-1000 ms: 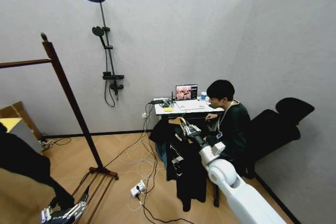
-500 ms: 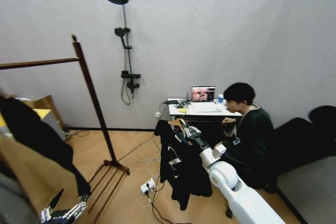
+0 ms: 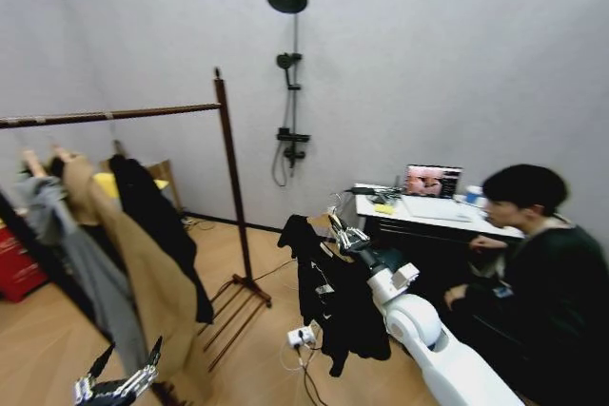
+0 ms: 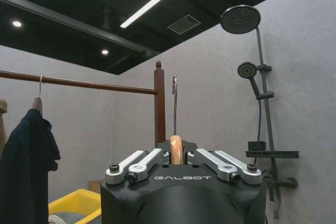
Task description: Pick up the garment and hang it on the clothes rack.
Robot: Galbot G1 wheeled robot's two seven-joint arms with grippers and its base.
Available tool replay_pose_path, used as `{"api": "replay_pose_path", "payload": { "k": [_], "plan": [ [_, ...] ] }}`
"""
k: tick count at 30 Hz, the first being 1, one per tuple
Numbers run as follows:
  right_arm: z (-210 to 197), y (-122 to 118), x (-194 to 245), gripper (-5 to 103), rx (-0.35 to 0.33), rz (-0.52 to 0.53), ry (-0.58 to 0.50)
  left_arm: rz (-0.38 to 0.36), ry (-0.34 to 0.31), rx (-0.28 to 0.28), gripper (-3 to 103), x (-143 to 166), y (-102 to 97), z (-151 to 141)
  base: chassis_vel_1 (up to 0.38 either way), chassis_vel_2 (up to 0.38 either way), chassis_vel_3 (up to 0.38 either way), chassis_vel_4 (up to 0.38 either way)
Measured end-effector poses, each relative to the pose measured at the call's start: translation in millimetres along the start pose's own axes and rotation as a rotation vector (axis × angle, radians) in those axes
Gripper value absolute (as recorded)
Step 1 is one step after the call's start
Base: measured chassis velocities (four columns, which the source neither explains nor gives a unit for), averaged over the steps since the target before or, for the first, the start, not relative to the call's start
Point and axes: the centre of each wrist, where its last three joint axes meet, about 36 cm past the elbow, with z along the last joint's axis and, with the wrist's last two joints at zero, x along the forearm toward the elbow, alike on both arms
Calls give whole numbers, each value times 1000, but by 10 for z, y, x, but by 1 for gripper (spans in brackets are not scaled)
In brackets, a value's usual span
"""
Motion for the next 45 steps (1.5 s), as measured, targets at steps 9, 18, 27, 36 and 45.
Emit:
{"api": "replay_pose_path", "payload": {
  "k": [9, 18, 27, 36, 45],
  "plan": [
    [-71, -95, 68, 9, 24, 12, -5, 0, 0, 0, 100, 0, 0, 0, 126, 109, 117, 130],
    [-221, -208, 6, 9, 60, 16, -37, 0, 0, 0, 100, 0, 0, 0, 119, 122, 130, 118],
    [-601, -527, -406, 9, 57, -20, -34, 0, 0, 0, 100, 0, 0, 0, 31, 57, 54, 21],
    [-653, -532, -937, 9, 6, -79, -11, 0, 0, 0, 100, 0, 0, 0, -126, 143, 149, -132],
    [-1028, -204, -1403, 9, -52, -114, 3, 0, 0, 0, 100, 0, 0, 0, -248, 255, 251, -239]
  ]
}}
